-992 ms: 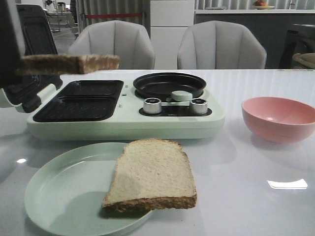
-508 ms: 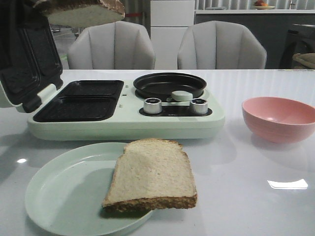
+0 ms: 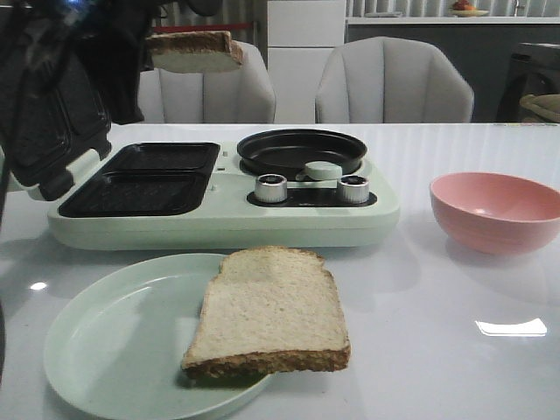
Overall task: Make breakfast with bread and shrimp
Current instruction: 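Lift the bread slice and lower it onto the farther grill plate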
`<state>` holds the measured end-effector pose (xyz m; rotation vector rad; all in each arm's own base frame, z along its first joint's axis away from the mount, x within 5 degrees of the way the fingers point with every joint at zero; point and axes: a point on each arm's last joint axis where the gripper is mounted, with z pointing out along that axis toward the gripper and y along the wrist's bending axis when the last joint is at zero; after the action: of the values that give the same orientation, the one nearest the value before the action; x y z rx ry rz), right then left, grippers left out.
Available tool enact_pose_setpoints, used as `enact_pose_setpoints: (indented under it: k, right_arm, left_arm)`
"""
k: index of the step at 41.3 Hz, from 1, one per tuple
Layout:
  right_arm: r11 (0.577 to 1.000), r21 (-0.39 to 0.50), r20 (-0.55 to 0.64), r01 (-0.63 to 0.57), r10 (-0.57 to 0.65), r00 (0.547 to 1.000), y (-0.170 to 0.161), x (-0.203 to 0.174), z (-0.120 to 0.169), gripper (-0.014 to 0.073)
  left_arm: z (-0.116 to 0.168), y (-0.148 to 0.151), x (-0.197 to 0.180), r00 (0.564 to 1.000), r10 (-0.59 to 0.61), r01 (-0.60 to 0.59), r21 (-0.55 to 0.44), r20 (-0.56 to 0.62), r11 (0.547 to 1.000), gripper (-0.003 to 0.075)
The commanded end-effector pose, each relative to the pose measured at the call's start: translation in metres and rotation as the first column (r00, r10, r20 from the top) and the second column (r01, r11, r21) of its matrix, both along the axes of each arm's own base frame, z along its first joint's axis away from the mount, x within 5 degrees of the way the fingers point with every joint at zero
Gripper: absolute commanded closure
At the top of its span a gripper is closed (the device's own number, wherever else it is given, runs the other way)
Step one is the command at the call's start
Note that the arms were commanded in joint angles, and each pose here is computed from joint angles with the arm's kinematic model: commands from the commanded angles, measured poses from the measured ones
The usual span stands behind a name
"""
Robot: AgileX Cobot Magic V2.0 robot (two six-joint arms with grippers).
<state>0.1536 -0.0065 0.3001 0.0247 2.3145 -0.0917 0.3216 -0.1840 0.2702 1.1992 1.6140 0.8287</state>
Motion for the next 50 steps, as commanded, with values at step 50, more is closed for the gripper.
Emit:
enact_pose_setpoints:
  k: [50]
  right_arm:
    - [1.0, -0.029, 0.09, -0.01, 0.012, 0.996, -0.001, 0.005, 0.014, -0.0015]
  left_arm:
    - [-0.045, 0.026, 0.095, 0.982, 0.188, -0.188, 0.082, 0.004, 0.979, 0.0619]
